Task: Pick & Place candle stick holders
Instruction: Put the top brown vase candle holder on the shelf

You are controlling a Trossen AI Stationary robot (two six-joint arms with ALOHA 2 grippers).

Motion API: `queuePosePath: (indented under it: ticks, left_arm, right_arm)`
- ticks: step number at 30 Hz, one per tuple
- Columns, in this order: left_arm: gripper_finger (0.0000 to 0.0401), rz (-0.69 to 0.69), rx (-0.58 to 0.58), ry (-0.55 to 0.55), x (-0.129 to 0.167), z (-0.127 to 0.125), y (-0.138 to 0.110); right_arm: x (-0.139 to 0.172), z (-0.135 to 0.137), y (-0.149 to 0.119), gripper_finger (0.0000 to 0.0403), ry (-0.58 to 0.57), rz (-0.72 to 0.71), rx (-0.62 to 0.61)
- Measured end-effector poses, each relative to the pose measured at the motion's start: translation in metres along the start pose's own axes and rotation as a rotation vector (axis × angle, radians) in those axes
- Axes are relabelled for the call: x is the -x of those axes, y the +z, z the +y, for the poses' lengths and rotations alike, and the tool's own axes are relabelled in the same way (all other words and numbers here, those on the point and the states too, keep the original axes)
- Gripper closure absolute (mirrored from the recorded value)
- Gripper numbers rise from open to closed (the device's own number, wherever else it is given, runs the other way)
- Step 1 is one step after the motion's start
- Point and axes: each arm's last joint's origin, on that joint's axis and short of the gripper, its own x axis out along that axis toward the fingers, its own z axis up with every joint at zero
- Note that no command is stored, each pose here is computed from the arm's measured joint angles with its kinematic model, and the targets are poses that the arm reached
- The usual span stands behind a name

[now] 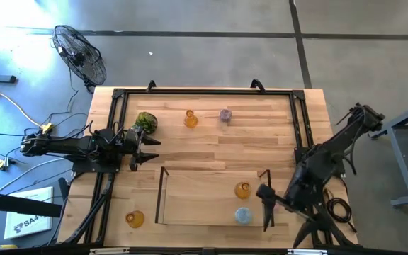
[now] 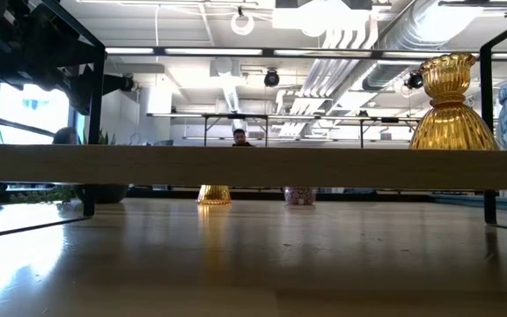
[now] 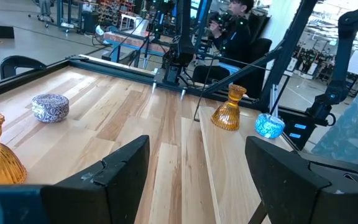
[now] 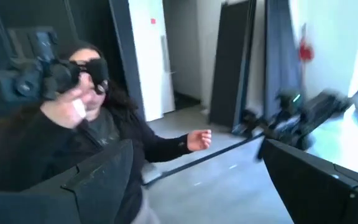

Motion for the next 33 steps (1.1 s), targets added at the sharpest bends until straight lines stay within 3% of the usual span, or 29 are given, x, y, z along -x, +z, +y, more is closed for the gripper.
queuePosePath:
  ticks: [8, 15, 22, 28, 33]
  left_arm:
    - [0.0139, 0.000, 0.000, 0.000, 0.000, 0.000, 0.000]
    - [0.0139, 0.000, -0.001, 0.000, 0.000, 0.000, 0.000]
    - [0.0139, -0.024, -0.165, 0.151, 0.000, 0.004, 0.001]
    - [0.0139, -0.051, -0.151, 0.227, 0.001, 0.006, 0.003]
    - [0.0139, -0.062, -0.051, 0.228, 0.001, 0.006, 0.003]
  right_arm:
    - [0.003, 0.000, 0.012, 0.0050, -0.075, -0.100, 0.241]
    - [0.007, 0.001, 0.032, 0.0050, -0.160, -0.303, 0.432]
    - [0.014, -0.006, 0.044, 0.0050, -0.550, -0.364, 0.584]
    - [0.024, -0.022, 0.044, 0.0050, -0.970, -0.235, 0.636]
    - [0.035, -0.037, 0.044, 0.0050, -1.192, -0.176, 0.592]
